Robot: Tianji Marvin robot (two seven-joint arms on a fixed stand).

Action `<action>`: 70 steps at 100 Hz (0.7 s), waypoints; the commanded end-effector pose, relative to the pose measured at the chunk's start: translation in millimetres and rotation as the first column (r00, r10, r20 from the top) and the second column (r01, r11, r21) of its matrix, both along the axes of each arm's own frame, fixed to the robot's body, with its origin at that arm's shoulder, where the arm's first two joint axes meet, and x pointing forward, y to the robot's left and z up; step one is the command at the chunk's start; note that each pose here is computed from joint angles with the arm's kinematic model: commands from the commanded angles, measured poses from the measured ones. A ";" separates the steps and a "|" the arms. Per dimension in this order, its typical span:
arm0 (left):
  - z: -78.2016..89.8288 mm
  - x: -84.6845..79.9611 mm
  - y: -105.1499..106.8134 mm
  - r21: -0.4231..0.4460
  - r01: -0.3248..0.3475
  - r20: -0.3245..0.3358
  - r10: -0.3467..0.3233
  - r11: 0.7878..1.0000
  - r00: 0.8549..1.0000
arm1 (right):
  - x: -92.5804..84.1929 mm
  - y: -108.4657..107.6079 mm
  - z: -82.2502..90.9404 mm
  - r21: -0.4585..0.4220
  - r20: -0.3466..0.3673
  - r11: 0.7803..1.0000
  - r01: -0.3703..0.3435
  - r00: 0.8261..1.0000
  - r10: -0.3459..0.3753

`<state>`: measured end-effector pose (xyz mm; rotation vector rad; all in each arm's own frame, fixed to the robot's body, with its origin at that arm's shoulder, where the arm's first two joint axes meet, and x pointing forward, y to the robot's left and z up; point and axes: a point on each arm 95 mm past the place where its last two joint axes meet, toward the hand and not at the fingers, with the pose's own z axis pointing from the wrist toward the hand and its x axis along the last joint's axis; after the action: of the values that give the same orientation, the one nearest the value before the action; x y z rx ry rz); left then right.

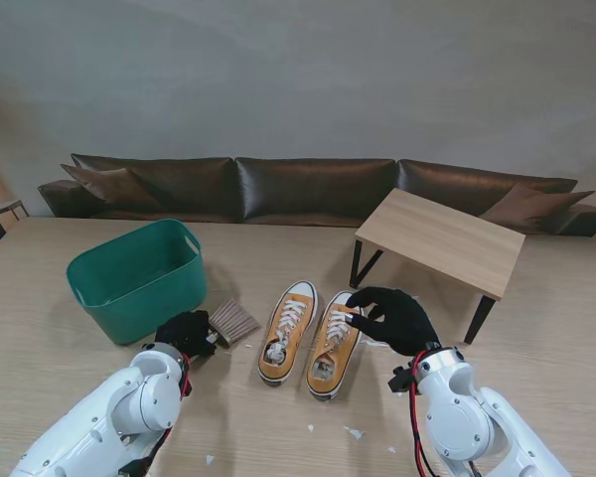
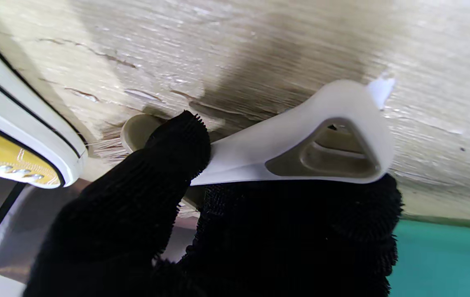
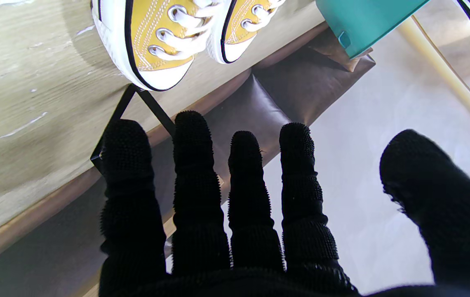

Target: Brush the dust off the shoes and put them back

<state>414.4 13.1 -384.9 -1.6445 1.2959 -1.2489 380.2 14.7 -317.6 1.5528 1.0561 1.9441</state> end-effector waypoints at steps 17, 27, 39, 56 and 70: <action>9.0 -0.5 -7.2 -0.059 -0.010 0.010 0.011 0.998 1.000 | -1.7 3.8 -5.2 0.002 -0.025 1.000 -0.009 1.000 0.009; 11.5 -0.5 -6.3 -0.053 -0.032 0.035 0.034 0.998 0.999 | -1.6 3.9 -5.8 0.003 -0.028 1.000 -0.009 1.000 0.009; 13.2 -0.1 -5.5 -0.083 -0.069 0.058 0.074 0.994 0.996 | -1.4 4.2 -6.5 0.005 -0.031 1.000 -0.009 0.999 0.009; 14.6 -0.8 -3.1 -0.132 -0.091 0.044 0.098 0.987 0.994 | -1.4 4.6 -7.6 0.006 -0.036 1.000 -0.010 0.999 0.010; 15.8 -2.8 -0.9 -0.137 -0.081 -0.019 0.079 0.987 0.997 | -1.3 5.1 -8.6 0.000 -0.043 1.000 -0.015 0.999 0.015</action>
<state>412.9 13.5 -370.7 -1.7748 1.1457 -1.3081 380.5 16.2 -323.2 1.5818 1.0646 1.9338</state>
